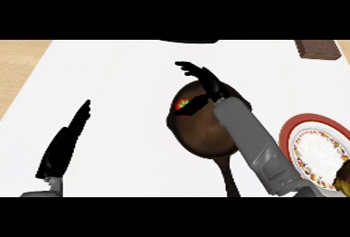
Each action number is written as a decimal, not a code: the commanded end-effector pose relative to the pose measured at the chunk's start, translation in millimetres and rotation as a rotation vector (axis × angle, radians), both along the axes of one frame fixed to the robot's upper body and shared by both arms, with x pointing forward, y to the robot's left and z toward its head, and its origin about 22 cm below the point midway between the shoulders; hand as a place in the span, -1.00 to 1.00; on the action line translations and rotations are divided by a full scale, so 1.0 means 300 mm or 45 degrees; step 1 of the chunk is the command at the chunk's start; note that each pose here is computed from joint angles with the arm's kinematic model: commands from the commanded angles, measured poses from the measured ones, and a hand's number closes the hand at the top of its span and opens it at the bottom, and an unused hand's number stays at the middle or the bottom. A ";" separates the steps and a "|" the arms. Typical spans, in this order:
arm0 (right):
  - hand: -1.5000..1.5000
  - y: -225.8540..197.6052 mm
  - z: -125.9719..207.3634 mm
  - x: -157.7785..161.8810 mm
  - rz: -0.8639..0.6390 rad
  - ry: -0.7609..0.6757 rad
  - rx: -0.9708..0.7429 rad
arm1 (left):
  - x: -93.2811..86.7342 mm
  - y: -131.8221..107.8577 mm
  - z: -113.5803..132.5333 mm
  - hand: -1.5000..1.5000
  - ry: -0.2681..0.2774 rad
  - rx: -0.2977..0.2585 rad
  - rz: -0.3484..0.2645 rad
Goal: Pick the tomato from the plate and place it in the pan
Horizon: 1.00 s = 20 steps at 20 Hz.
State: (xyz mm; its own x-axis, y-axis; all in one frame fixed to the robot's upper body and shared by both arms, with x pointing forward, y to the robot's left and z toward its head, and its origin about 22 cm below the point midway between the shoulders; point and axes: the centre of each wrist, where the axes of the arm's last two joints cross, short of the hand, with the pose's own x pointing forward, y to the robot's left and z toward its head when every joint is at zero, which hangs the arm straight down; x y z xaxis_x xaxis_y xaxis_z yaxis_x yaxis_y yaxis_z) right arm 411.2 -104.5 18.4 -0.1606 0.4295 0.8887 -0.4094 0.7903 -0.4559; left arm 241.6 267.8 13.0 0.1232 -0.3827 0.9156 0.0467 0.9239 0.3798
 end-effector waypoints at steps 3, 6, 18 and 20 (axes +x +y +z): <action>-1.00 -0.003 0.070 0.051 -0.280 -0.005 0.236 | -0.010 0.011 -0.022 0.00 0.011 -0.005 0.014; -1.00 -0.123 0.100 0.089 -0.385 -0.012 0.289 | -0.012 -0.024 0.003 0.00 -0.006 -0.003 0.045; -1.00 -0.752 0.065 0.019 -0.498 -0.202 0.316 | -0.037 0.042 0.017 0.00 0.008 -0.011 0.037; -1.00 -0.782 0.075 0.017 -0.483 -0.187 0.318 | -0.008 0.036 0.009 0.00 0.002 -0.006 0.058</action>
State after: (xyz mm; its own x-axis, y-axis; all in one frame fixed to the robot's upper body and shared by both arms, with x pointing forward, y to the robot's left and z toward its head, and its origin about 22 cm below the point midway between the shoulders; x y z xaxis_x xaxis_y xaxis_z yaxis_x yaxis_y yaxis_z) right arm 425.1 -306.6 40.2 -0.1473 0.2580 0.9548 -0.0288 0.9638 -0.2649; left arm 234.7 274.1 13.5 0.1451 -0.3766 0.9150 0.0138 0.9254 0.3787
